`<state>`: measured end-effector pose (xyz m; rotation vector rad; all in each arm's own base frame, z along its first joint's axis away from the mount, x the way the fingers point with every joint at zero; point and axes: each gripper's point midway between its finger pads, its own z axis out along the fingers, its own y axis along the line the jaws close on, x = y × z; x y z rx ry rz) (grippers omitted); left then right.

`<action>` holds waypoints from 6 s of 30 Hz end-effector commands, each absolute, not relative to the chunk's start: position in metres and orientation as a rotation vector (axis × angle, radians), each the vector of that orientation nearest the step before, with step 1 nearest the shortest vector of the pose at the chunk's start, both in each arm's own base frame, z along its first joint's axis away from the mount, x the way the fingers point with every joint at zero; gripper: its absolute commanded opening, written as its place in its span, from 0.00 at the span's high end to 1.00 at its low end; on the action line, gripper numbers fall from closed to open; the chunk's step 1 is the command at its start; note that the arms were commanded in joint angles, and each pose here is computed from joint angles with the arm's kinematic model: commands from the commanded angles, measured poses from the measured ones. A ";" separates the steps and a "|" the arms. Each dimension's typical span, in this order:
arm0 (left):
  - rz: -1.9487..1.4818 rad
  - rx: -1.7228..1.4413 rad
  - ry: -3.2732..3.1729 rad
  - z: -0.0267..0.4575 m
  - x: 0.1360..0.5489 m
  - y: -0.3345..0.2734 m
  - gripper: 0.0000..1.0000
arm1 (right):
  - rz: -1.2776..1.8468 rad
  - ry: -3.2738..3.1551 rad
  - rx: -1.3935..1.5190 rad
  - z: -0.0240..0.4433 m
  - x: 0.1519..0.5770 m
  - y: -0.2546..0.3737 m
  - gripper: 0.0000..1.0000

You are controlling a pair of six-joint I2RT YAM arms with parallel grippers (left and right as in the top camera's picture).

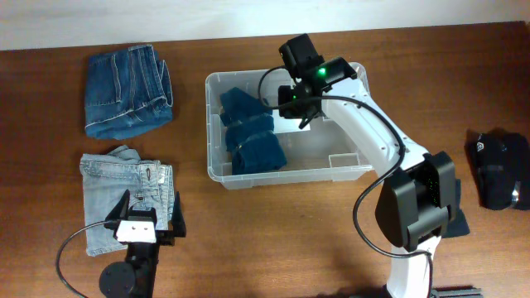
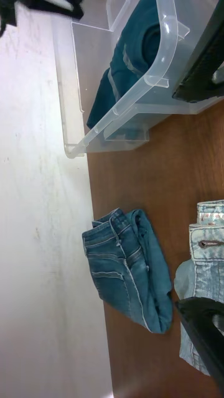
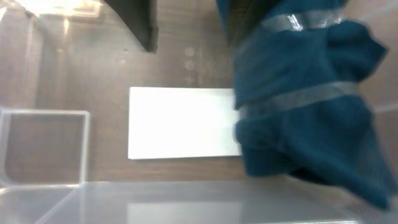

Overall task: Pack container
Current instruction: 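Release the teal garment in the bin's left side and lift the right gripper, then move the right gripper to the black folded garment at right and grasp it, then lift the black garment with the right gripper and carry it over the bin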

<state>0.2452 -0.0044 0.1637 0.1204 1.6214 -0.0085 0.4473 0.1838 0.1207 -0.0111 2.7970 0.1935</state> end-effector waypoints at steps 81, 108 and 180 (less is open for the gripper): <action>-0.005 0.136 1.622 0.162 0.245 -0.005 0.00 | -0.072 2.397 1.498 0.157 0.288 -0.304 0.07; -0.005 0.136 1.621 0.162 0.245 -0.005 0.01 | -0.077 2.434 1.682 0.044 0.262 -0.371 0.96; -0.005 0.136 1.622 0.162 0.245 -0.005 0.01 | 0.540 2.739 0.099 0.014 0.453 -0.218 0.00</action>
